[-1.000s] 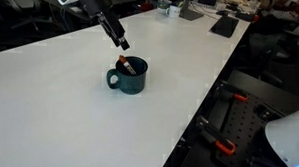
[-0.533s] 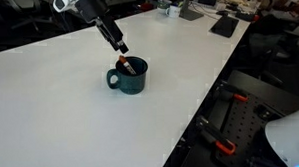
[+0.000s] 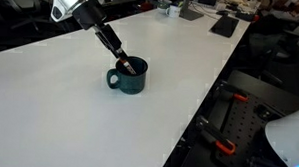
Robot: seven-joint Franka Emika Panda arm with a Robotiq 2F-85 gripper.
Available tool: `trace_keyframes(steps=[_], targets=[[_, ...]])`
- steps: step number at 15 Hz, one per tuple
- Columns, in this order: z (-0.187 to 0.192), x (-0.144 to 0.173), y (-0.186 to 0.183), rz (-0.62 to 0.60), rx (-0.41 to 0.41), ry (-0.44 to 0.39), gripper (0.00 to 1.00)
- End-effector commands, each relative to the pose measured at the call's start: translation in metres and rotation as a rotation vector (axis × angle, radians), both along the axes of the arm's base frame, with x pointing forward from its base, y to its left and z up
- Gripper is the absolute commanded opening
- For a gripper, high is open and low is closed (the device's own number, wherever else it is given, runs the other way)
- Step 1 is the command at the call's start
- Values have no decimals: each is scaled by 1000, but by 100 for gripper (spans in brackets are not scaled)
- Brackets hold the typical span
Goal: Put the marker on the table
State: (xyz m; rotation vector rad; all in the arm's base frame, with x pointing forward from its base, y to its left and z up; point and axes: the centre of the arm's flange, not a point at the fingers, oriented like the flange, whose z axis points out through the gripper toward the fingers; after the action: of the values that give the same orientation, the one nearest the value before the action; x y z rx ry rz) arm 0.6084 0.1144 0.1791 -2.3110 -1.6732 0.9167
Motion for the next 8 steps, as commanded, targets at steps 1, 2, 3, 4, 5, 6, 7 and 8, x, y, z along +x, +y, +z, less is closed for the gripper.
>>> trace_keyframes(steps=[1,2,3,4,5,6,7,8], targets=[[3,11,-2,4,-16,20,42],[2,12,-3,0,-18,21,35],[2,13,-4,-2,-18,20,27],[2,14,-5,-4,-18,20,20],[2,14,-6,-5,-18,19,13],[2,15,-7,-7,-19,18,5],[1,16,-8,-8,-21,18,1],[3,16,-9,-15,-25,25,0]])
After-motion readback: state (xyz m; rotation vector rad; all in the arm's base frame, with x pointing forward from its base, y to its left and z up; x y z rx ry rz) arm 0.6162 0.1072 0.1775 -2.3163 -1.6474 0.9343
